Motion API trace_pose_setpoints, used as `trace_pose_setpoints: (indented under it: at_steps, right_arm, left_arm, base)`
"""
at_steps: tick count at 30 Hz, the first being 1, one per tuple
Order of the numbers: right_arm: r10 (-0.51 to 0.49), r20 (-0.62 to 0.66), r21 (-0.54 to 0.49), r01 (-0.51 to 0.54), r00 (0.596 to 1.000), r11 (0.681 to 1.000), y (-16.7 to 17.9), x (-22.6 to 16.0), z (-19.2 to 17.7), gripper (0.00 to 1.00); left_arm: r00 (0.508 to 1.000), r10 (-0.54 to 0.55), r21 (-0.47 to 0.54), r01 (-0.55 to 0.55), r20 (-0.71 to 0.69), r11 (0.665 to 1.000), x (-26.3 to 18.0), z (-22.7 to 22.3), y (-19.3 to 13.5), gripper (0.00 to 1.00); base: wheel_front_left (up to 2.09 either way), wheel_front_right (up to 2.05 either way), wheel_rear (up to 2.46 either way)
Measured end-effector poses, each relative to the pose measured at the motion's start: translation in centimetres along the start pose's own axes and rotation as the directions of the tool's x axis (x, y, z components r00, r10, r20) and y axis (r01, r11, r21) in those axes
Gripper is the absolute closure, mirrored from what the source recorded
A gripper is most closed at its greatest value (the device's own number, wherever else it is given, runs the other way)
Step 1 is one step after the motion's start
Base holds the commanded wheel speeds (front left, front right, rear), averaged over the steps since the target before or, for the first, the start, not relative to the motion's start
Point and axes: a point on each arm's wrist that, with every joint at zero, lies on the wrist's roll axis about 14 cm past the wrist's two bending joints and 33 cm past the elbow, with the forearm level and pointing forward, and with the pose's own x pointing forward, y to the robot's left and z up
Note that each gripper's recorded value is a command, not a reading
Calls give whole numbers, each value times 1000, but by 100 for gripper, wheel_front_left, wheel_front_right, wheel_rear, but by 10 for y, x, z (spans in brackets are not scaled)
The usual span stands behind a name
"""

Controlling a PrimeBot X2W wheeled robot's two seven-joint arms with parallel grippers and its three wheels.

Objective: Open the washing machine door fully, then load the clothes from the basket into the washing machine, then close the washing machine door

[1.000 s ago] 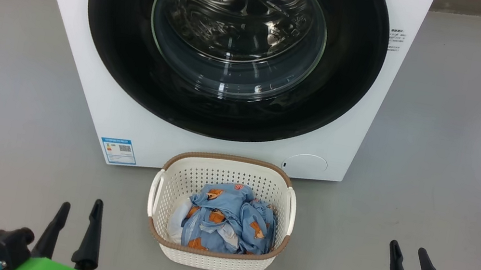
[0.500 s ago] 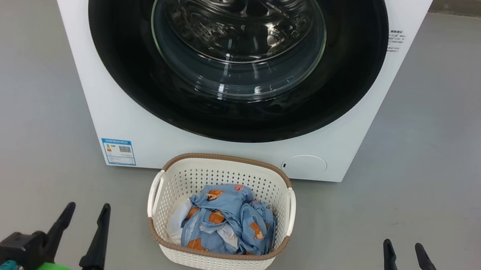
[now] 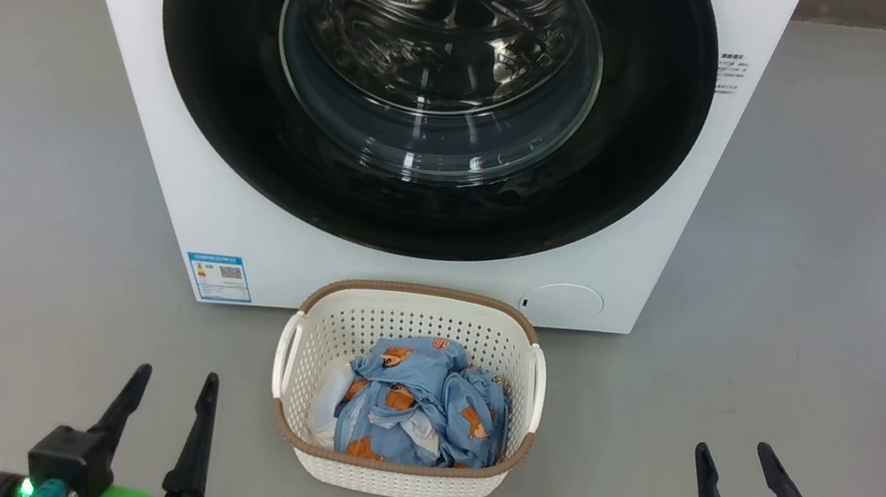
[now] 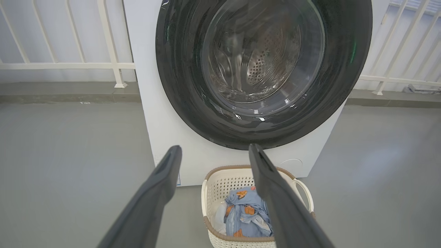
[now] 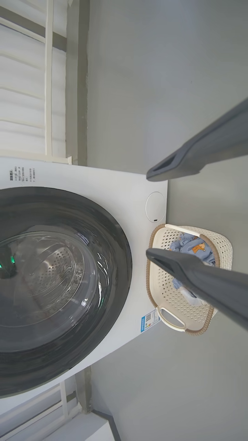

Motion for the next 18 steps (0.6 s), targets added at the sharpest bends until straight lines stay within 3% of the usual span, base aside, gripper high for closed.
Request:
trace_pose_setpoints:
  at_steps: [18]
  right_arm:
    - [-2, 0, -5, 2, 1000, 1000, -1, 0, 0, 0]
  left_arm:
    - [1000, -3, 13, 3, -18, 1000, 1, -6, -2, 0]
  base:
    - [0, 0, 0]
